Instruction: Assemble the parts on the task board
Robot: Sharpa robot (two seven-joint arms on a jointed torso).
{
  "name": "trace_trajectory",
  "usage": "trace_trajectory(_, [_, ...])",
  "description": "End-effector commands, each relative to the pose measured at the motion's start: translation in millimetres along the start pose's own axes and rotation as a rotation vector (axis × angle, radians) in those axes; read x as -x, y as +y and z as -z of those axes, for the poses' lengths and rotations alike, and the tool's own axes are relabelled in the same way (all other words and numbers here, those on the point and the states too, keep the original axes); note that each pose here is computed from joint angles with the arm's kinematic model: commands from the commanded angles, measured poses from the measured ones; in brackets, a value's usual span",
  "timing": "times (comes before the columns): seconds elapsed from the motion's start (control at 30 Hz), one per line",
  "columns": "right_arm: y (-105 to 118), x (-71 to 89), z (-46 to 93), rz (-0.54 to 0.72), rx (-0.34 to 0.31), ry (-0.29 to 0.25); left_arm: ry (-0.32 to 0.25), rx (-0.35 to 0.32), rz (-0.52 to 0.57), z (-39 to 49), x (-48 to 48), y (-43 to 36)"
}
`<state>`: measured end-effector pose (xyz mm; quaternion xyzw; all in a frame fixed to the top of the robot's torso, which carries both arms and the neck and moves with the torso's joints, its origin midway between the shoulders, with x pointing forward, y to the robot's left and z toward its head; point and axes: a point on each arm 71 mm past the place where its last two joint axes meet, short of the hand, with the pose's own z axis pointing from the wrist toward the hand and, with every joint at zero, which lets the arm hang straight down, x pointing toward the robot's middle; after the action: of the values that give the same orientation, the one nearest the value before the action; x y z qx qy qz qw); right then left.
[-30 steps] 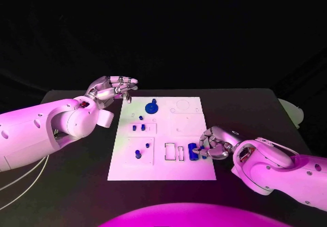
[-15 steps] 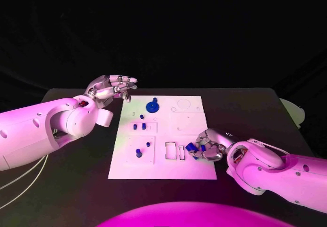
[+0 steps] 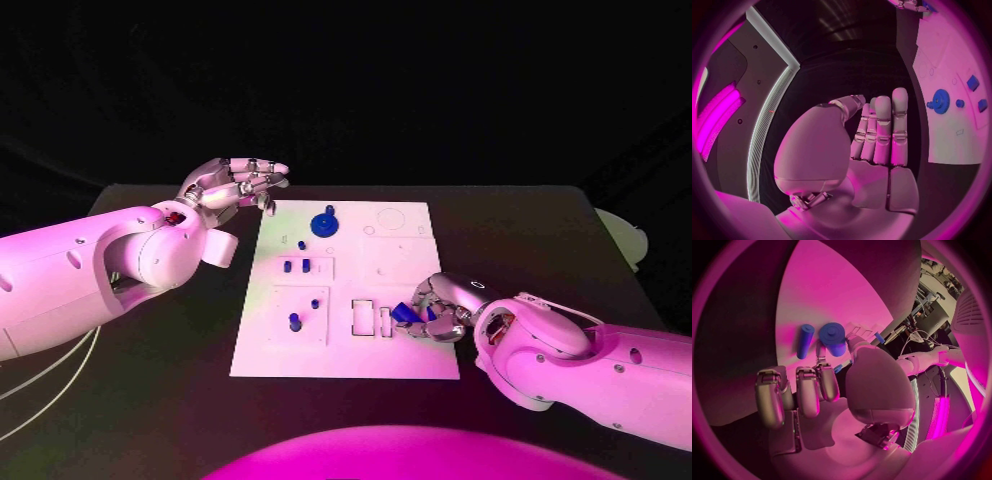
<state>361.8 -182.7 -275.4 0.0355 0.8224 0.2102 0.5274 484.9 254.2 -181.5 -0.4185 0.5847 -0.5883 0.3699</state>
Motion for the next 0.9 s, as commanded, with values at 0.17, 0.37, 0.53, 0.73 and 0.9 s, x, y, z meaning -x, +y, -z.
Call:
trace_trajectory(0.17, [-1,-4.2,2.9,0.009,-0.004,-0.032,0.015,-0.006,0.011,0.2,-1.8,-1.0])
trace_trajectory(0.37, [3,3.0,10.0,-0.034,0.02,-0.09,0.014,-0.006,0.011,0.3,-1.6,-1.0])
trace_trajectory(0.53, [13,10.8,14.9,-0.083,0.047,-0.123,0.015,-0.006,0.011,0.1,-1.8,-1.0])
trace_trajectory(0.73, [24,12.3,16.0,-0.13,0.065,-0.111,0.017,-0.006,0.011,-0.2,-2.3,-0.9])
trace_trajectory(0.9, [31,7.1,11.6,-0.145,0.068,-0.058,0.019,-0.006,0.012,-0.4,-2.8,-0.8])
